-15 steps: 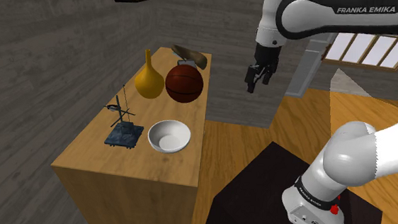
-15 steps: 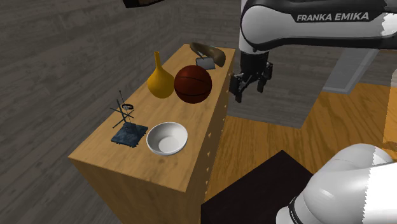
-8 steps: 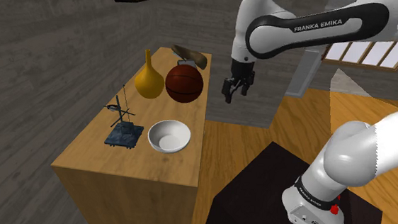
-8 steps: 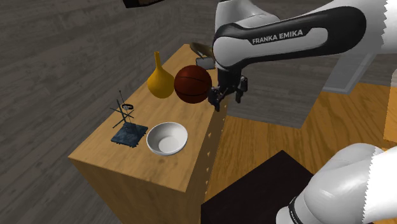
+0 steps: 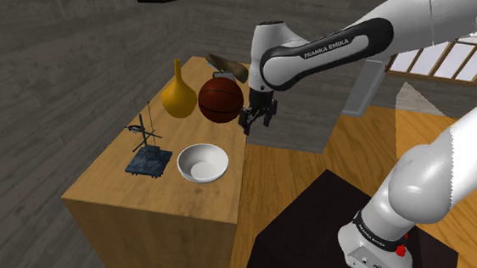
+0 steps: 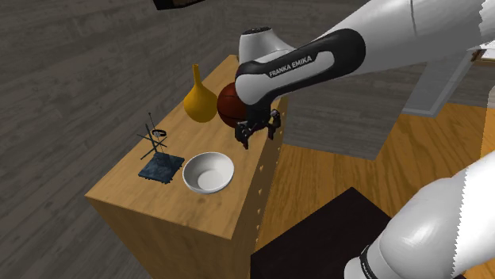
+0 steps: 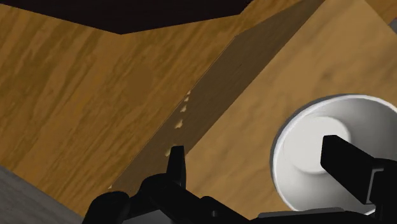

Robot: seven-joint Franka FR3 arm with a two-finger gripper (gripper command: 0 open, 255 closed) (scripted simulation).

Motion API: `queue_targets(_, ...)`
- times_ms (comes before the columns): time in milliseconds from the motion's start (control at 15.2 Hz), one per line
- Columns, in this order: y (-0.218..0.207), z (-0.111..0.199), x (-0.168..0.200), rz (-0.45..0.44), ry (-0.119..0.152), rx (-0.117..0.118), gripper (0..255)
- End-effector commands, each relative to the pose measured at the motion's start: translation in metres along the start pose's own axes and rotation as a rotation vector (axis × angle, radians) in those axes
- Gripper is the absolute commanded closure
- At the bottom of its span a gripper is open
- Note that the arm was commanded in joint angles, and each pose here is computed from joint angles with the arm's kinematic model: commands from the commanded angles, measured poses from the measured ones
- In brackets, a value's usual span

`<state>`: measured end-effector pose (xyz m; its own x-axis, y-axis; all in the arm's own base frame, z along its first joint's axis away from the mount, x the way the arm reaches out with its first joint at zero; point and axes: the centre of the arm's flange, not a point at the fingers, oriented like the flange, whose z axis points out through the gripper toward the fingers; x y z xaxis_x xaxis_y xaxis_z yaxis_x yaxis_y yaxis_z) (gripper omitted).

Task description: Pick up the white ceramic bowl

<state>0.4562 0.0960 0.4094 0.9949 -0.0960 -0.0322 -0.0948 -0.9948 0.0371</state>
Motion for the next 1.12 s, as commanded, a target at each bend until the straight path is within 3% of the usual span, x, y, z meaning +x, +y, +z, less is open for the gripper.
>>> queue_targets(0, -0.011, 0.021, 0.016, 0.005, 0.000, 0.009, 0)
queue_targets(594, -0.064, 0.092, 0.083, 0.024, -0.003, 0.042, 0)
queue_targets(1056, -0.066, 0.128, 0.084, 0.024, -0.003, 0.042, 0)
